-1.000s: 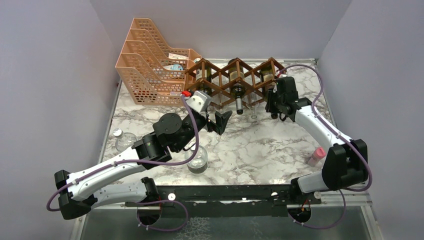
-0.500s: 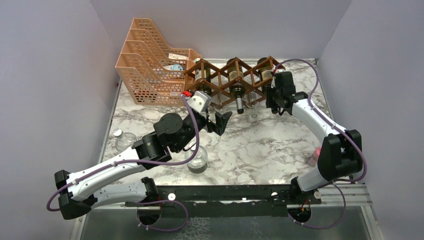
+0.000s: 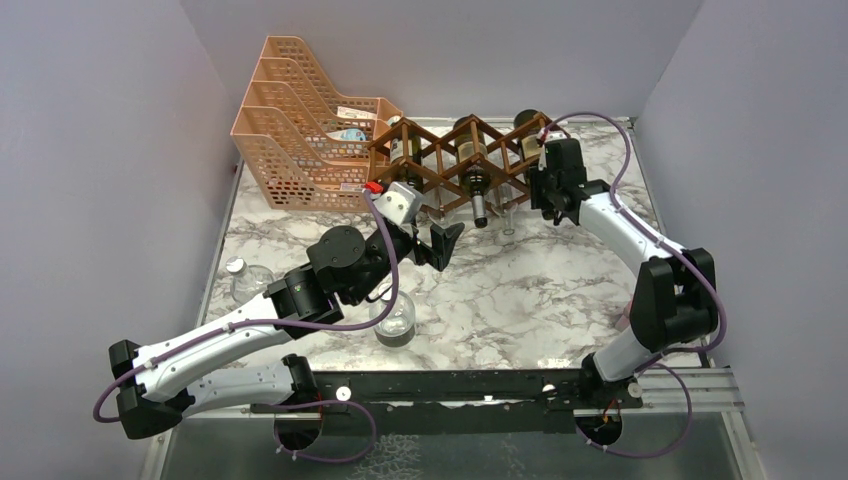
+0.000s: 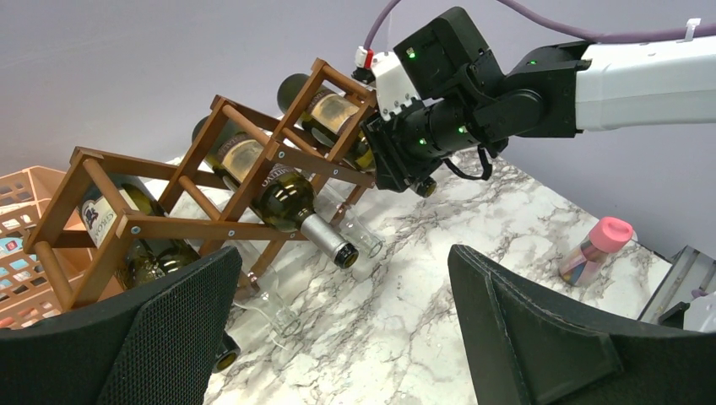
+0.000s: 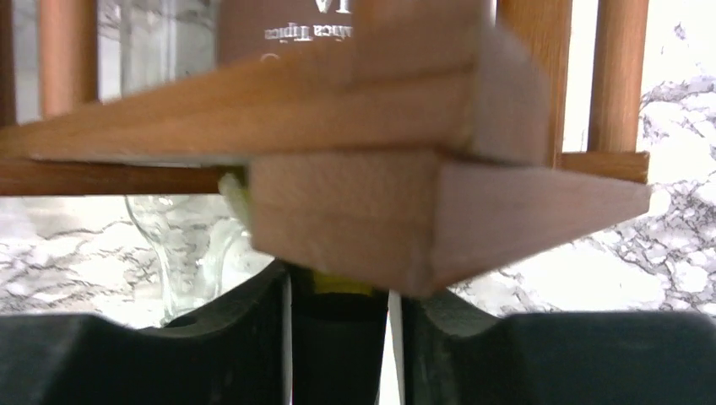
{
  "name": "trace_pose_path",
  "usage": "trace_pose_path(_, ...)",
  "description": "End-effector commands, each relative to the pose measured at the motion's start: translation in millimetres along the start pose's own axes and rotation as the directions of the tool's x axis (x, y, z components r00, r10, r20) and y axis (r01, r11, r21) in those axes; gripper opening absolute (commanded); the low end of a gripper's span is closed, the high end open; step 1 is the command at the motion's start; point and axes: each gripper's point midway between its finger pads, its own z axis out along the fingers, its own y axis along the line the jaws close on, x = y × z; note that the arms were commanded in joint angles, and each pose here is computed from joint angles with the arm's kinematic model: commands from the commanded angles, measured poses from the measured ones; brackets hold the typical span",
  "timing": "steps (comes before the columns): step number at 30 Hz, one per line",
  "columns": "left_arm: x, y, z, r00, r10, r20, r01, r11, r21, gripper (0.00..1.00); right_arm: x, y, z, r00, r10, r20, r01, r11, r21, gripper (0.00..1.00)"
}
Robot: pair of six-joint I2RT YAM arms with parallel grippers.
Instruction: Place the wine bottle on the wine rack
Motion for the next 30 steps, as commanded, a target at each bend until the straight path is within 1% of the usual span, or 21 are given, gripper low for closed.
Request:
trace_pose_path(1,-18,-2,-2,0.999,-0.029,0.04,0.029,1.0,0.01,0.99,-59,1,-6,0.982,-0.005,0.188,0.005,1.0,0.003,0.45)
trace_pose_path(2,-18,-2,-2,0.999,-0.029,0.04,0.029,1.0,0.011,0.99,-59,1,-7,0.983,0.001,0.186,-0.002,1.0,0.006,0.5)
trace_pose_path(3,-18,-2,-2,0.999,-0.029,0.039,0.029,1.0,0.011,0.99,-59,-1,-9,0.984,0.014,0.179,-0.017,1.0,0.013,0.6)
trace_pose_path(5,-18,-2,-2,0.999,-0.029,0.038,0.029,1.0,0.009,0.99,-59,1,-14,0.984,0.03,0.175,-0.03,1.0,-0.002,0.74)
trace_pose_path(6,-19,-2,-2,0.999,-0.027,0.039,0.026,1.0,0.009,0.99,-60,2,-18,0.984,0.035,0.175,-0.034,0.999,-0.011,0.77)
trace_pose_path(7,-19,-1,-2,0.999,-0.025,0.039,0.024,1.0,0.008,0.99,-60,3,-22,0.984,0.043,0.175,-0.04,0.999,-0.021,0.79)
trace_pose_path(16,-28,5,-4,0.998,0.003,0.06,-0.002,1.0,-0.019,0.99,-65,6,-79,0.97,0.088,0.224,-0.068,0.993,-0.095,0.8)
trace_pose_path(21,-39,11,-7,0.996,0.02,0.083,-0.016,0.999,-0.044,0.99,-69,22,-117,0.959,0.131,0.251,-0.074,0.971,-0.226,0.8)
trace_pose_path(23,-46,14,-10,0.995,0.025,0.096,-0.02,0.998,-0.055,0.99,-67,36,-130,0.959,0.139,0.247,-0.057,0.948,-0.313,0.8)
trace_pose_path(26,-53,19,-15,0.993,0.033,0.113,-0.026,0.997,-0.069,0.99,-61,61,-151,0.963,0.123,0.239,-0.001,0.89,-0.456,0.8)
trace_pose_path(30,-60,25,-23,0.991,0.031,0.133,-0.019,0.996,-0.087,0.99,-50,88,-172,0.967,0.111,0.228,0.053,0.79,-0.611,0.78)
